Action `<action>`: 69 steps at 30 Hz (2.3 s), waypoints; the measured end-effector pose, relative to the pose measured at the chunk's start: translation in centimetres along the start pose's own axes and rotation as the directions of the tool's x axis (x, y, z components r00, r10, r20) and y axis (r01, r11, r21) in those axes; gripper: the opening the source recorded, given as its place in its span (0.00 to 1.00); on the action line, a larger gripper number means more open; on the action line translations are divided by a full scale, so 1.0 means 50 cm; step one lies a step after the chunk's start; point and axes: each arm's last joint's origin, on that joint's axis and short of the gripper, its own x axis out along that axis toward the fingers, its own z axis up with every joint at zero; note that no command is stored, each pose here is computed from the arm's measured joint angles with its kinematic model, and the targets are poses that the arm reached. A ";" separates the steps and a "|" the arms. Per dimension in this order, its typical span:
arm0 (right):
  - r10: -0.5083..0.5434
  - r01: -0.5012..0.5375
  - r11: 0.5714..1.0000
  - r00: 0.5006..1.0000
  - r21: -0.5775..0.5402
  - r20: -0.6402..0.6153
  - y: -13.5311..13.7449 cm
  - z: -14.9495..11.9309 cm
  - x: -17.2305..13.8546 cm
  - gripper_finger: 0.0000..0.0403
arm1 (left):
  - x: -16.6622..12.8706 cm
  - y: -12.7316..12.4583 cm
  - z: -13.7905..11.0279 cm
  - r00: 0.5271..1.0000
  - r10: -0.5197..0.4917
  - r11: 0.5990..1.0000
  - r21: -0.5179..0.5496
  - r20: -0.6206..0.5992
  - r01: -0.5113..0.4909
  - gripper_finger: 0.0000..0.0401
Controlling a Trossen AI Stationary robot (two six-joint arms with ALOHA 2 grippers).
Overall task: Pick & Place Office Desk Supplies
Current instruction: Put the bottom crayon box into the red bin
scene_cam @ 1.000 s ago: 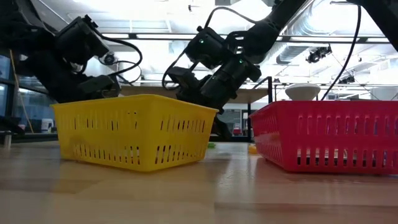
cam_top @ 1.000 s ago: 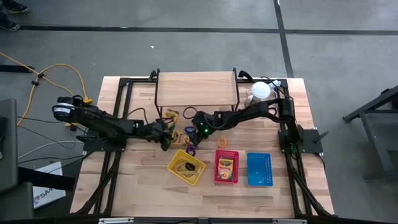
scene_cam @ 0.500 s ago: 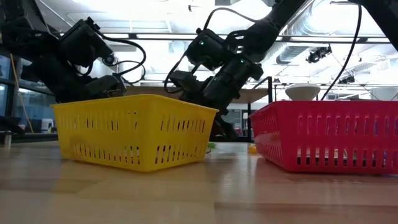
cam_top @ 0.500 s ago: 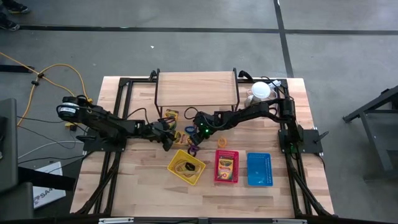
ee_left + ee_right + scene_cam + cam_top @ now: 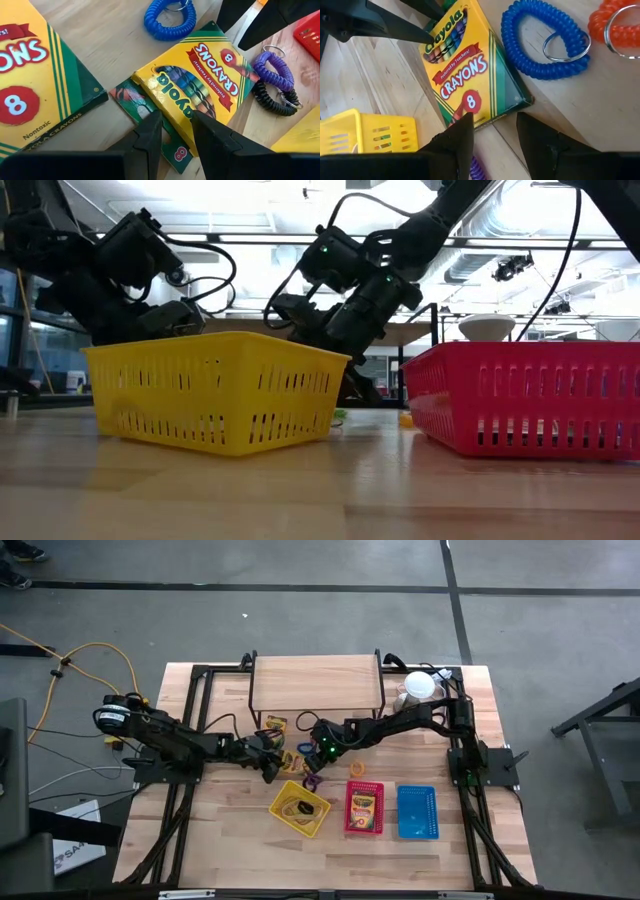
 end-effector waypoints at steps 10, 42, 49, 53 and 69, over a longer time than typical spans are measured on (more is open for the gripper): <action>0.060 -0.060 0.998 0.998 -0.004 0.019 0.007 0.005 0.003 0.35 | 0.000 -0.003 0.003 1.000 -0.018 1.000 0.016 0.017 0.017 0.26; 0.221 -0.219 0.975 0.973 -0.039 0.060 0.036 0.019 -0.001 0.33 | 0.000 -0.005 0.003 0.999 -0.037 0.999 0.023 0.008 0.037 0.26; 0.223 -0.222 0.974 0.974 -0.039 0.047 0.036 0.017 -0.001 0.20 | -0.001 -0.007 0.002 0.999 -0.048 0.999 0.025 0.000 0.048 0.26; 0.229 -0.227 0.973 0.972 -0.043 0.044 0.038 0.018 -0.002 0.14 | -0.001 -0.007 0.002 0.999 -0.048 0.998 0.035 0.001 0.048 0.26; 0.228 -0.221 0.969 0.973 -0.111 0.046 0.038 0.017 -0.002 0.12 | -0.016 -0.011 0.011 0.998 -0.053 0.992 0.114 0.023 0.050 0.26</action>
